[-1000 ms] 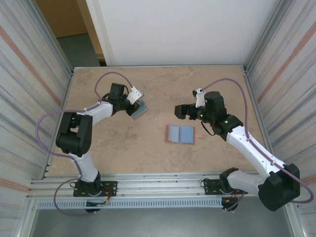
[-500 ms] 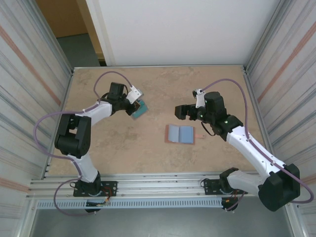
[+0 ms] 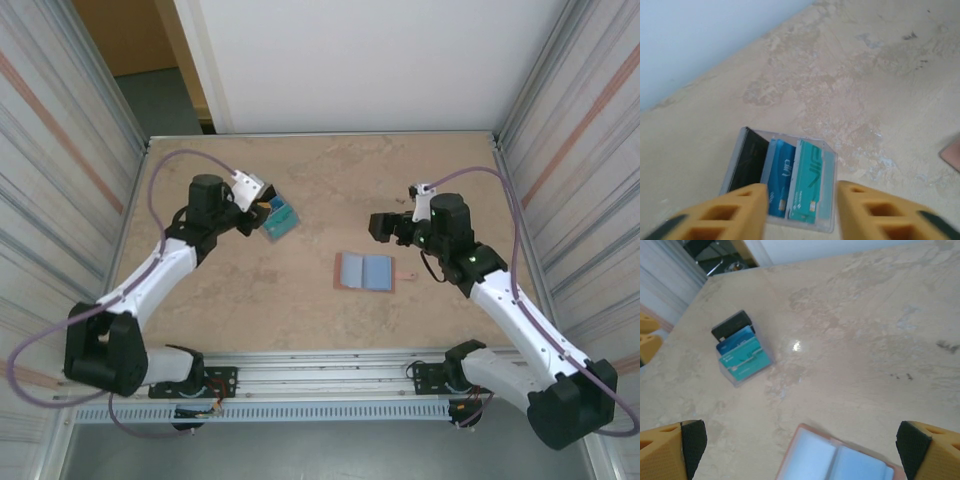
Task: Take the credit cards out of the card holder
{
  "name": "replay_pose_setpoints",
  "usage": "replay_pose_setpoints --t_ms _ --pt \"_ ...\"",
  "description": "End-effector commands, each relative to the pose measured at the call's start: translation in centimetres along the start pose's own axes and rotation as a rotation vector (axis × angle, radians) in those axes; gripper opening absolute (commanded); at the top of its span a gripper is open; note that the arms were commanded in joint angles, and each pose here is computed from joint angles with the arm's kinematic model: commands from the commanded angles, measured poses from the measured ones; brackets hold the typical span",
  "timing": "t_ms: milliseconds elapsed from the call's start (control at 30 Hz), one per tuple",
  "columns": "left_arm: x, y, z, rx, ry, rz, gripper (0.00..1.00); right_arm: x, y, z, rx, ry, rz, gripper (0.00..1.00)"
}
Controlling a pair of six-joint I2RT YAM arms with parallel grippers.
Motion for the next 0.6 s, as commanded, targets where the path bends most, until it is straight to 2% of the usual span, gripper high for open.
replay_pose_setpoints --t_ms 0,133,300,567 --pt "-0.3 0.9 2.4 0.128 -0.026 0.079 0.63 0.0 -1.4 1.4 -0.083 -0.041 -0.036 0.99" --pt "-1.2 1.0 4.5 0.238 -0.041 0.119 0.98 -0.5 -3.0 2.5 -0.163 -0.06 -0.058 0.99" --pt "-2.7 0.7 5.9 0.387 -0.026 0.096 0.99 -1.6 -4.9 3.8 -0.264 -0.091 -0.083 0.99" --pt "-5.5 0.6 5.6 0.478 -0.052 0.17 0.99 -4.4 -8.1 4.4 -0.411 -0.171 0.015 0.99"
Point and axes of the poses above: each hand's point on the last joint's axis, 136 mm out from that joint toward the fingers, its own z axis back along the fingers, its own y axis along the line the jaws close on, x = y × z, the point moved 4 cm from there along z, back along the fingers, and after that the axes turned 1 degree about z, right-handed, at the moved point
